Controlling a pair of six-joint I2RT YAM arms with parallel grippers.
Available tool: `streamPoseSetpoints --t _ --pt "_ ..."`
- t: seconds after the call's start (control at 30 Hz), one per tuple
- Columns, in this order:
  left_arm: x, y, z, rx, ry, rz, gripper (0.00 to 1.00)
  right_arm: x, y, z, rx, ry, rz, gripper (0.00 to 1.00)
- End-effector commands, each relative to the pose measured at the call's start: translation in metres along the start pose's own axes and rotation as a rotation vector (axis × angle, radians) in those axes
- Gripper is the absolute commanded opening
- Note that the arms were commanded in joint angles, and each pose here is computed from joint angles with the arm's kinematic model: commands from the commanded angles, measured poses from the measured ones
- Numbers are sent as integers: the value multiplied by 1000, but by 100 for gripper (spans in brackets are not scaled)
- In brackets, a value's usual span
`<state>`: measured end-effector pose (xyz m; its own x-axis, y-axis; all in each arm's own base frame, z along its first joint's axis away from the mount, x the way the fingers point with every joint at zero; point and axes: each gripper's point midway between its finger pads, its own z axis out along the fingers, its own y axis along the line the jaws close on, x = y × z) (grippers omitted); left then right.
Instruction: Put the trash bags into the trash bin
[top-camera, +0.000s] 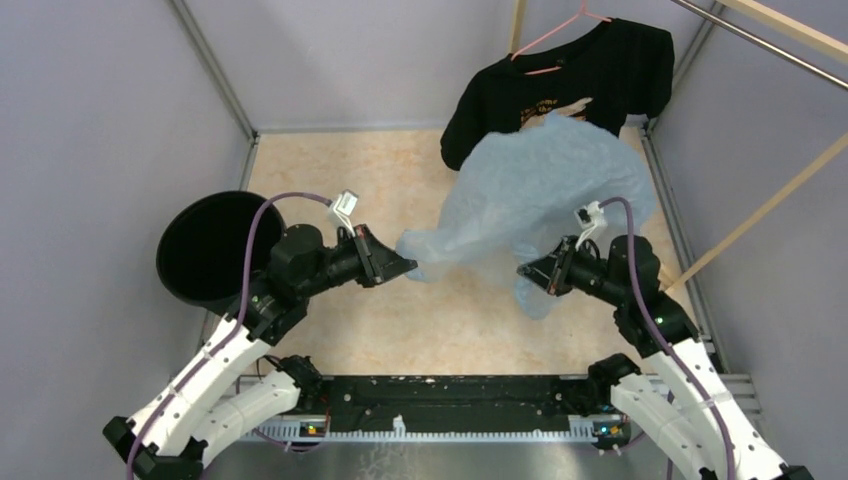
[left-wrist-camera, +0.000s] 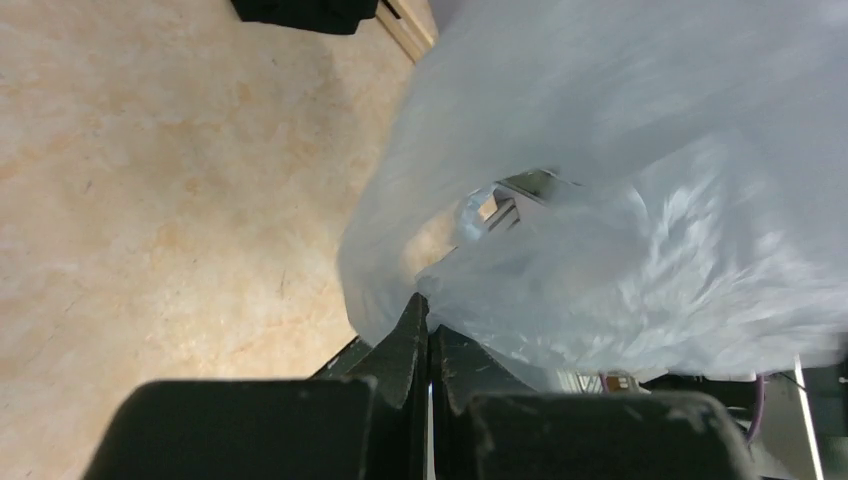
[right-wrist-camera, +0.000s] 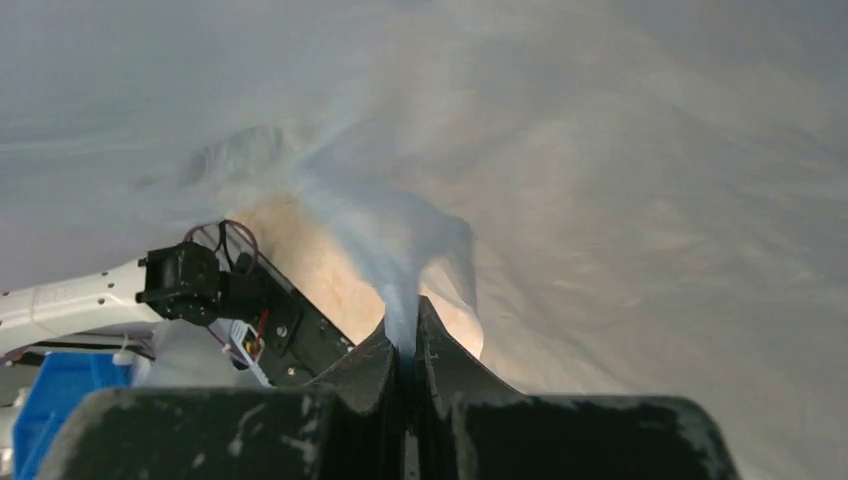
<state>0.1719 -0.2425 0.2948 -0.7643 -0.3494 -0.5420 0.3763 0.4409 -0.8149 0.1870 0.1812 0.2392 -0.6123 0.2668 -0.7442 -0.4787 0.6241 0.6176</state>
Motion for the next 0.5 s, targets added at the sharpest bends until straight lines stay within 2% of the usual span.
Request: streamPoseSetpoints --t 0.0,0.13,0.27,0.47 --pt "-44 -88 -45 205 -137 149 0 -80 64 -47 -85 -256 -197 0" --pt "-37 -115 -43 389 -106 111 0 -93 91 -50 -171 -233 -225 0" --pt "-25 -105 -17 356 -77 90 0 -88 90 -36 -210 -203 -180 0" --pt "-18 -124 28 331 -19 168 0 -83 107 -17 -376 -149 -125 0"
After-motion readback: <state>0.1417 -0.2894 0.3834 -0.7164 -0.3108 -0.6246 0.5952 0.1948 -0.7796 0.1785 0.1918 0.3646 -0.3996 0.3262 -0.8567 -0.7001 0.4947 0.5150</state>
